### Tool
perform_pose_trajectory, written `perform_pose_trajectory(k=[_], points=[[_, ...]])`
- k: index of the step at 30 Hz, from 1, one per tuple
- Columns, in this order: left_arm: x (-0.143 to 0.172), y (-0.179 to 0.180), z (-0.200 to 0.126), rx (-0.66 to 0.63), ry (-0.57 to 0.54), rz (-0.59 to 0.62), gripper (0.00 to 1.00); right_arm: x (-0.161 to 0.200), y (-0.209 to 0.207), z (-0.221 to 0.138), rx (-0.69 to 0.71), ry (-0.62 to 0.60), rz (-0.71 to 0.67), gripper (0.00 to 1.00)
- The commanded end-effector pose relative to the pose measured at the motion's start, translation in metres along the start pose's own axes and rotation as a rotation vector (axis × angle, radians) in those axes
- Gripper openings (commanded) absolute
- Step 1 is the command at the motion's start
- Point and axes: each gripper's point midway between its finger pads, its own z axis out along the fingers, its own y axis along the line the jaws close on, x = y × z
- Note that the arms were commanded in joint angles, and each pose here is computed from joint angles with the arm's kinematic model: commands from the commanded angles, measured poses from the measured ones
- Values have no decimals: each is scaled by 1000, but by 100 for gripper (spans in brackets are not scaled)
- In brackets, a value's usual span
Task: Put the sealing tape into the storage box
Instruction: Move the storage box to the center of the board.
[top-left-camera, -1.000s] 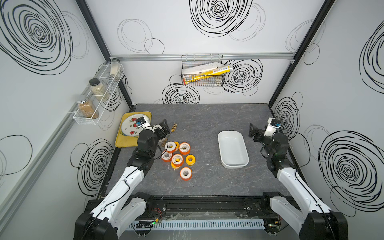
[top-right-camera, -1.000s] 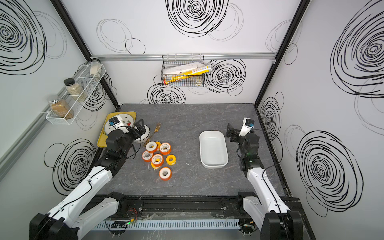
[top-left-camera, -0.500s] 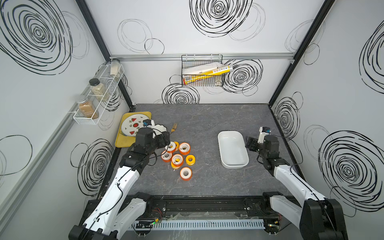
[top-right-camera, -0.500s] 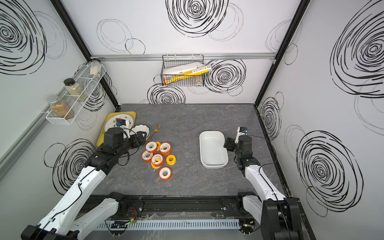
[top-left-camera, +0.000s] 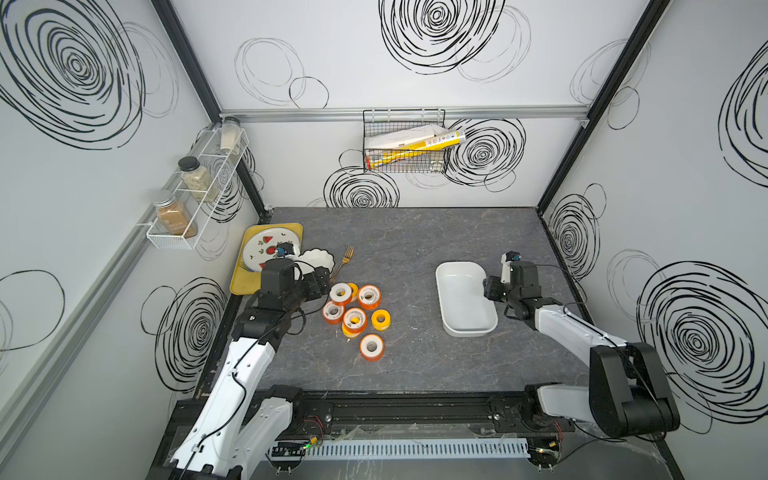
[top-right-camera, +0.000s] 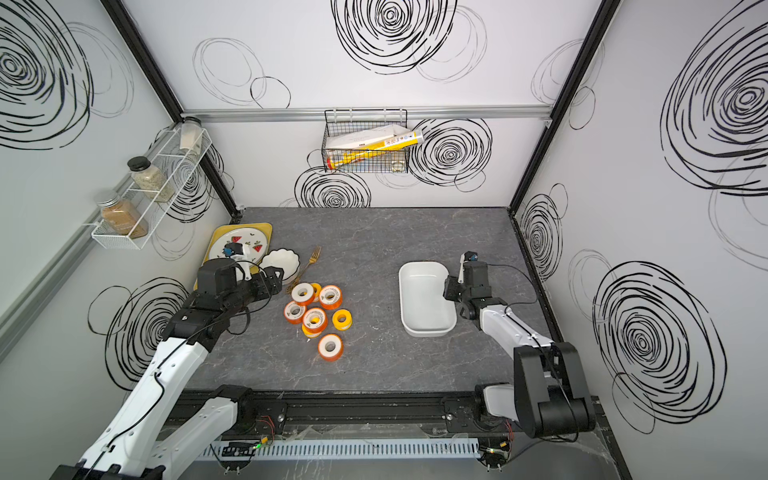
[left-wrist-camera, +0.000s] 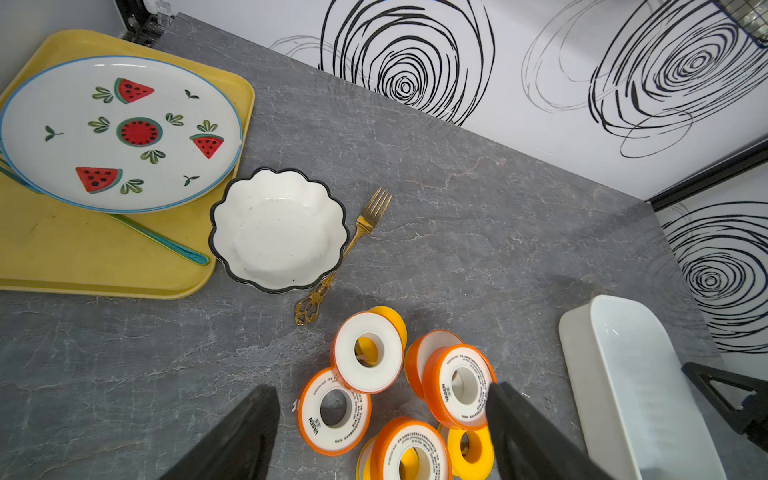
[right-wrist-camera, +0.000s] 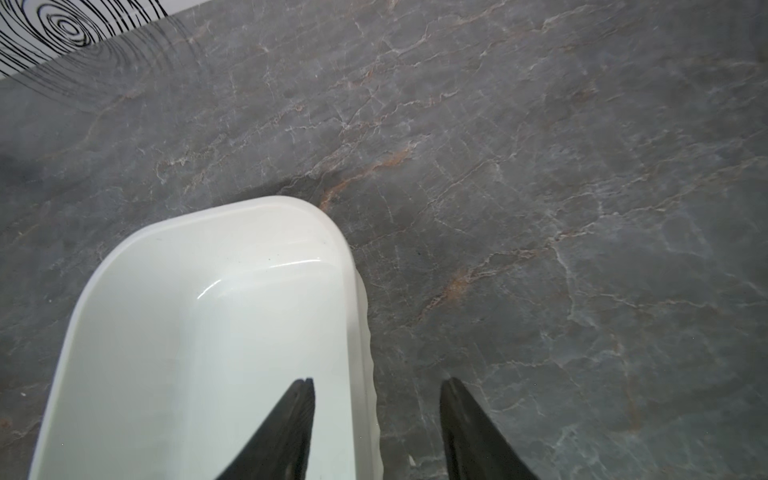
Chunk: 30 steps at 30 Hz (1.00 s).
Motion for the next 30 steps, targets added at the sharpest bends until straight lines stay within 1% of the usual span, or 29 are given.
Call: perform_pose_trajectory(k=[1, 3, 5, 6, 9, 12, 14, 16, 18, 25, 27, 30], points=[[1, -3, 1, 21, 2, 19, 83, 4, 6, 4, 7, 44, -36, 48], [1, -2, 1, 18, -2, 19, 83, 8, 4, 7, 22, 61, -39, 47], [1, -2, 1, 12, -2, 20, 83, 13, 4, 11, 28, 87, -43, 43], [0, -1, 1, 11, -4, 20, 83, 14, 4, 13, 28, 94, -46, 39], [0, -1, 2, 9, -2, 20, 83, 16, 7, 16, 28, 105, -59, 36], [0, 1, 2, 2, -3, 17, 82, 18, 12, 17, 18, 105, -70, 25], [0, 1, 2, 1, -1, 15, 83, 19, 16, 18, 10, 115, -86, 20], [0, 1, 2, 0, -2, 13, 82, 20, 16, 20, 13, 126, -90, 13], [0, 2, 3, 2, -1, 11, 82, 22, 22, 21, -14, 136, -90, 8], [0, 4, 4, -2, 2, 6, 82, 29, 42, 23, -50, 149, -79, 6], [0, 5, 4, -3, 4, 4, 82, 32, 53, 21, -68, 152, -87, 5], [0, 5, 5, -3, 5, 2, 81, 35, 66, 21, -83, 161, -59, 5]])
